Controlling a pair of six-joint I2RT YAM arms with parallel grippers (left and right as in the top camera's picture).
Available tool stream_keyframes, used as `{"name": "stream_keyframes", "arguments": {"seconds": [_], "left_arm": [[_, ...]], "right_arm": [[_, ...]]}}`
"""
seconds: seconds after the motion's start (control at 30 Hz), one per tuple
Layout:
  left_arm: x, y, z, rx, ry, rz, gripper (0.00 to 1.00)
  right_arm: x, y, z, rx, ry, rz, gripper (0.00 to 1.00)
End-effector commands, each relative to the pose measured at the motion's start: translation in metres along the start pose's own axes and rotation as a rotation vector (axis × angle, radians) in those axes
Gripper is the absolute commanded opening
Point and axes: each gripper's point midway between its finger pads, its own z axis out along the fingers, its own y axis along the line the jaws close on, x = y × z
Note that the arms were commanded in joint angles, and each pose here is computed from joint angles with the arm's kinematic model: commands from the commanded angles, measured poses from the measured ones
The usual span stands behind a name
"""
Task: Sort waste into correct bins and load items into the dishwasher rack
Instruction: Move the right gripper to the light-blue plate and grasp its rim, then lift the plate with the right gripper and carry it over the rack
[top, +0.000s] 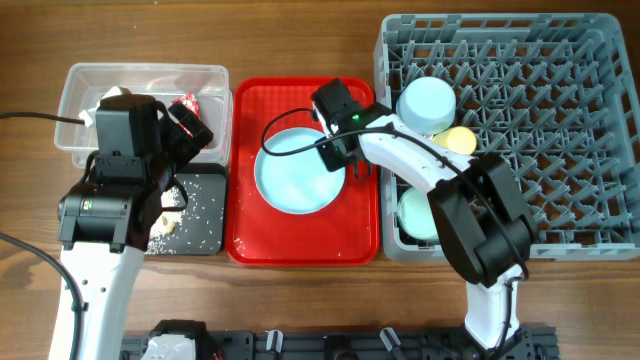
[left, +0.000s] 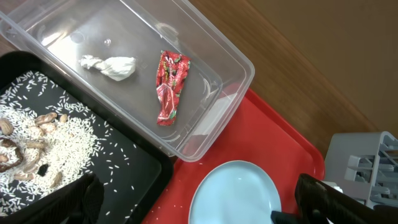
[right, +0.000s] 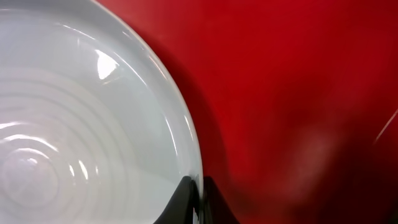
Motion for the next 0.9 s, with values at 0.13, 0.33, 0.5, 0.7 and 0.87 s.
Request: {"name": "stream_keyframes", "arguments": {"seconds": [0.13, 0.33, 0.5, 0.7, 0.87], "left_arm": [[-0.005, -0.003, -0.003, 0.013, -0.012, 0.007, 1.0], [-0.005, -0.003, -0.003, 0.013, -0.011, 0.007, 1.0], [-0.005, -0.003, -0.003, 0.013, -0.011, 0.007, 1.0], [-0.005, -0.003, -0.003, 0.013, -0.011, 0.007, 1.0], [-0.005, -0.003, -0.003, 0.013, -0.011, 0.007, 1.0]], "right_arm": [[-0.091, -0.028, -0.143, 0.189, -0.315, -0.044, 0.04], [-0.093, -0.121, -0.302, 0.769, -0.55, 0.077, 0.04], [-0.055, -0.189, -0.376, 1.178, -0.457, 0.15, 0.04], [-0.021, -0.256, -0.376, 1.299, -0.296, 0.242, 0.04], [0.003, -0.297, -0.344, 1.289, -0.171, 0.266, 0.05]]}}
